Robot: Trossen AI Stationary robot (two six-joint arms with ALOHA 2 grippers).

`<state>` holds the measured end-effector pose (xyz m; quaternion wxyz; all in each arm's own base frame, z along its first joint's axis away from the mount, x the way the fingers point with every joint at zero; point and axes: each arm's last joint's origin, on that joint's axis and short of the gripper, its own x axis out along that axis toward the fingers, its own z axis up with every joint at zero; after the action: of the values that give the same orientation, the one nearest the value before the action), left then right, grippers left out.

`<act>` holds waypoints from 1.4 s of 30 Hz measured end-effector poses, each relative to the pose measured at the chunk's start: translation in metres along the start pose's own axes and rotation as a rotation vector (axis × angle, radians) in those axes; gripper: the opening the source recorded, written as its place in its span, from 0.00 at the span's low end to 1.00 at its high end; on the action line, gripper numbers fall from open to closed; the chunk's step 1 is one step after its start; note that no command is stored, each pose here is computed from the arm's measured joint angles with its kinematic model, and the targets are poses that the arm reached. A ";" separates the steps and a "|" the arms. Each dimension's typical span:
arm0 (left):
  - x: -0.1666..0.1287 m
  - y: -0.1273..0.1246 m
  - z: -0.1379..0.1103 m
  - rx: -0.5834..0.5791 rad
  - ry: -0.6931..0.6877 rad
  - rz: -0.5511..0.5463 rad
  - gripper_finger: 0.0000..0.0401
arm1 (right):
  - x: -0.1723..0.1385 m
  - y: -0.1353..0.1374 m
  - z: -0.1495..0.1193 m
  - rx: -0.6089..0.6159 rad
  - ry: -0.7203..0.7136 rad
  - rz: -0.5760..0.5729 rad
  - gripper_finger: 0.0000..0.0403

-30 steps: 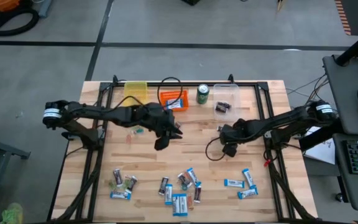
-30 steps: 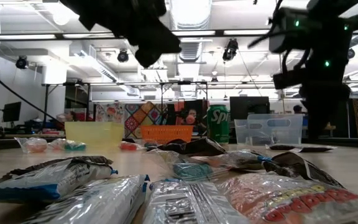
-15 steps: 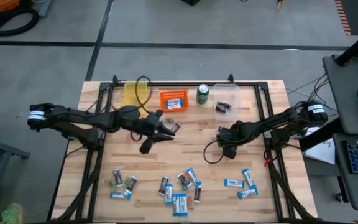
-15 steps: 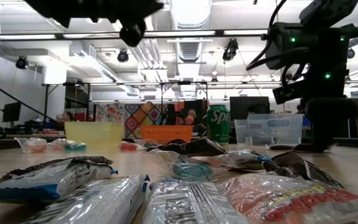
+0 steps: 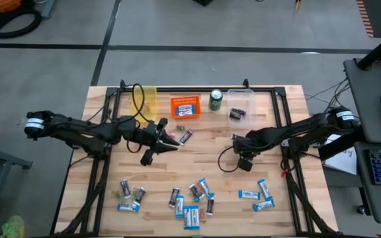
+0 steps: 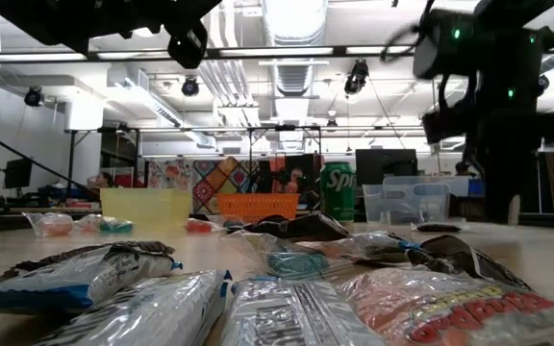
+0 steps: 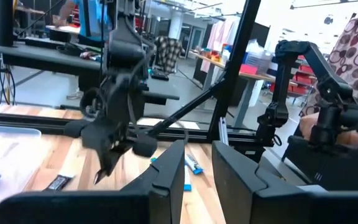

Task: Organize candy in baskets
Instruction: Put the brown chocolate into the transparent bin

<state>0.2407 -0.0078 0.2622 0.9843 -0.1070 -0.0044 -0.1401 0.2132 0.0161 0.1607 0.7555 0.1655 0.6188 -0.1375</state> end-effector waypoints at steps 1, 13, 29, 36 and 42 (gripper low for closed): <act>0.000 0.000 0.000 0.000 0.000 0.000 0.16 | -0.004 0.001 0.001 -0.001 -0.021 0.034 0.04; 0.002 0.001 0.002 0.025 -0.003 0.004 0.16 | -0.063 -0.031 0.037 0.232 -0.464 -0.016 0.03; 0.002 0.001 0.002 0.037 -0.002 0.004 0.16 | -0.055 -0.162 0.073 0.279 -0.255 -0.356 0.03; 0.002 0.001 0.001 0.041 0.000 0.005 0.16 | -0.021 -0.182 0.088 0.141 -0.117 -0.304 0.03; 0.002 0.001 0.000 0.037 0.015 0.012 0.16 | -0.007 -0.188 0.102 0.159 -0.088 -0.292 0.10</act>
<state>0.2431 -0.0074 0.2617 0.9869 -0.0880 0.0008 -0.1351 0.2248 -0.1973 0.1710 0.7383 0.1269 0.5898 -0.3016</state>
